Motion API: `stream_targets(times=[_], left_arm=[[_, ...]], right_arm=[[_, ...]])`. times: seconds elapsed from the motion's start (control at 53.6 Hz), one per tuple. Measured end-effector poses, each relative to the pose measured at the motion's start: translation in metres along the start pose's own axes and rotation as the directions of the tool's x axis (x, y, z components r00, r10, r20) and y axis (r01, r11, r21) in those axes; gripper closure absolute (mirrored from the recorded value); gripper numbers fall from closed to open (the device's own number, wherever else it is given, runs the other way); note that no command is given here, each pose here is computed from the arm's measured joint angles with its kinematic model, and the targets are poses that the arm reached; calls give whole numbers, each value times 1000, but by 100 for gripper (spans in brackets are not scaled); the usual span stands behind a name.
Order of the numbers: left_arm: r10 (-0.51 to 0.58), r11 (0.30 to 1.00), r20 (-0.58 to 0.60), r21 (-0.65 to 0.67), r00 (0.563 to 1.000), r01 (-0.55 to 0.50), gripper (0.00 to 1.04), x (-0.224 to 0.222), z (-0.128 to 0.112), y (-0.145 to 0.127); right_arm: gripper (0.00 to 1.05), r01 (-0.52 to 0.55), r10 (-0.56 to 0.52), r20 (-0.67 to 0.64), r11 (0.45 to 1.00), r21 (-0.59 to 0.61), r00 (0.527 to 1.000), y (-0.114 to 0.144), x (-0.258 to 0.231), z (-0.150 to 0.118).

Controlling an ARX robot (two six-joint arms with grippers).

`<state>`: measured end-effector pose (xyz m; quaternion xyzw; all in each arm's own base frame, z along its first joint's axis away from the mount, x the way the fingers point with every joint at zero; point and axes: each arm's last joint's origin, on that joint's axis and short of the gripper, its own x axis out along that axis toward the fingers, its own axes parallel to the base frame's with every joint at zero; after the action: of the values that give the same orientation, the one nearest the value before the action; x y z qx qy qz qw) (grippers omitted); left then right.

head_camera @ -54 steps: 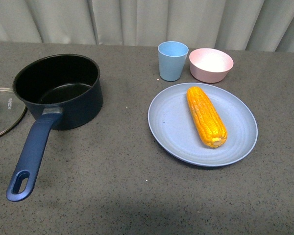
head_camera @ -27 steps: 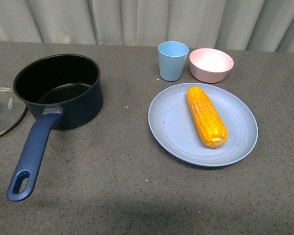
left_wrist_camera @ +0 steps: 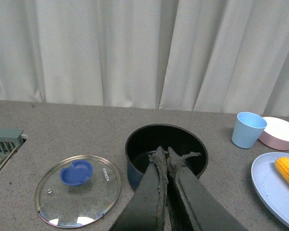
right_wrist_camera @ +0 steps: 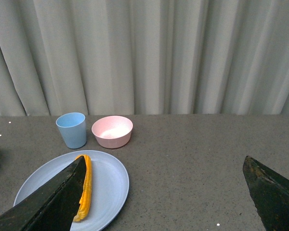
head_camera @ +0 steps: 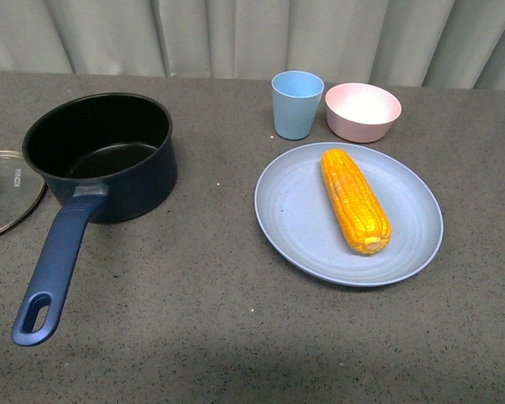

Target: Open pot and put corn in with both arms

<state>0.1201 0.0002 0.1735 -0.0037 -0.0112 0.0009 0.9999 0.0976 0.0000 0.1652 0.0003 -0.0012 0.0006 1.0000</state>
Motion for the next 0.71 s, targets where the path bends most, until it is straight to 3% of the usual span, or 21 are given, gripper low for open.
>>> stream_targets(times=[0.709], left_arm=[[0, 1000, -5, 0, 1000, 0, 101, -23, -3, 0]], right_arm=[[9, 0, 0, 0, 1000, 0, 1000, 0, 0, 0]])
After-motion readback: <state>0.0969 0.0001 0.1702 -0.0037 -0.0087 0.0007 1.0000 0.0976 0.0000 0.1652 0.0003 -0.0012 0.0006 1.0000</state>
